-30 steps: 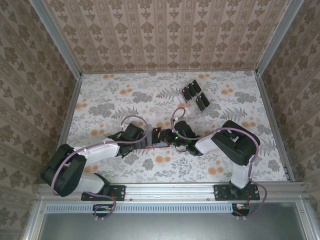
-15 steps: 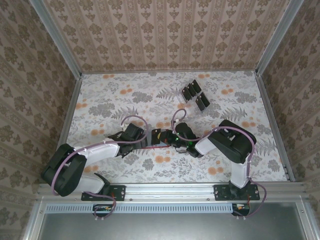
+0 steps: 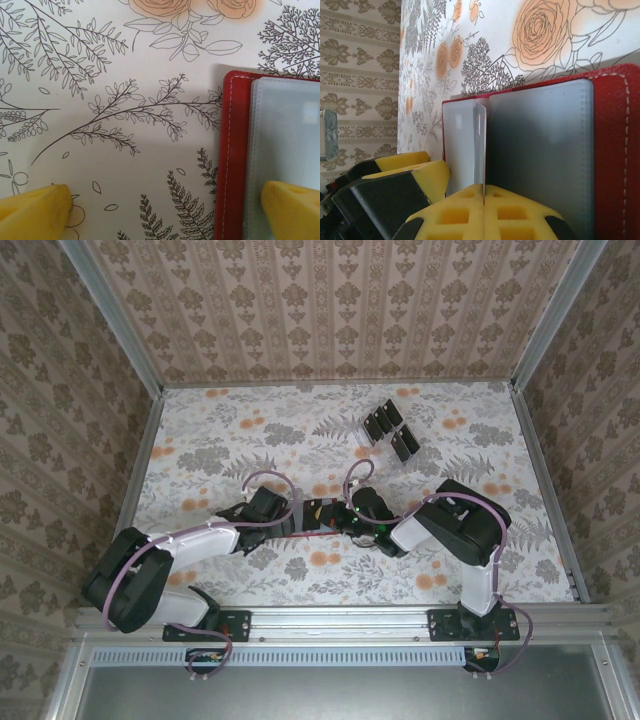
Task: Put the credit cards into the card holder
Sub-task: Insert the credit card into the card slot.
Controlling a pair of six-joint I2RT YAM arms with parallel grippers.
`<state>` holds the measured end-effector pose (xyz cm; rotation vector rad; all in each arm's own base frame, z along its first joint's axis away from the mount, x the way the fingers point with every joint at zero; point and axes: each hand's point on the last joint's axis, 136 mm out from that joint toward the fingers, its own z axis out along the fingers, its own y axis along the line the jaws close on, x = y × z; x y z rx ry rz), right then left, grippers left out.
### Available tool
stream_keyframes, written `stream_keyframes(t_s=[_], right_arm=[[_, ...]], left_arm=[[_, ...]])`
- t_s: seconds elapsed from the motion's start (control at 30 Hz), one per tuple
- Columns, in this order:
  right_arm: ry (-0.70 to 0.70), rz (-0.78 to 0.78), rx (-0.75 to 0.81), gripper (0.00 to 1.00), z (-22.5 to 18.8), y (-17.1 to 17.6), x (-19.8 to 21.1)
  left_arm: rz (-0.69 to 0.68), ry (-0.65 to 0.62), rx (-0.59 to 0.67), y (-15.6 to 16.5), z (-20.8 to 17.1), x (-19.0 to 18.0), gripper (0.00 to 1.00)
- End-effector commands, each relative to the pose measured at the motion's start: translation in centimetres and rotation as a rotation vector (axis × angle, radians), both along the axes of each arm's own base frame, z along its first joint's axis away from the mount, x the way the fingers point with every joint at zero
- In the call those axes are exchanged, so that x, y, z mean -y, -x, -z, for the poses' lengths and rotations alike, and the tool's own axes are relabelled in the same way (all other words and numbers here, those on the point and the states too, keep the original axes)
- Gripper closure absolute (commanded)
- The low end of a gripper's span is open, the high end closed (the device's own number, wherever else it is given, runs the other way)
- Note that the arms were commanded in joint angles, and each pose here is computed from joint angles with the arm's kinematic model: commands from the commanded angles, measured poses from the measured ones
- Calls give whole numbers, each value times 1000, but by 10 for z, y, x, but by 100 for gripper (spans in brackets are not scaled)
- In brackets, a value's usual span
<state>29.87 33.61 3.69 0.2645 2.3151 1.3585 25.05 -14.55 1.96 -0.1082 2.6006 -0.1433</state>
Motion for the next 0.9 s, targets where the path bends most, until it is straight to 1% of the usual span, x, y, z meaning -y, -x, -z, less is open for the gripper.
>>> stream_keyframes(t_s=[0.0,0.3,0.87], right_arm=[[29,-27,-66,100,21,15,4],[33,-57,-108,100,30,20,0],[38,-82,-147,100,39,15,-14]], left_arm=[[-16,-76,-91,20,21,-17,0],[-16,-75,-93,20,22,-17,0],[-14,-68,-93,21,22,-16,0]])
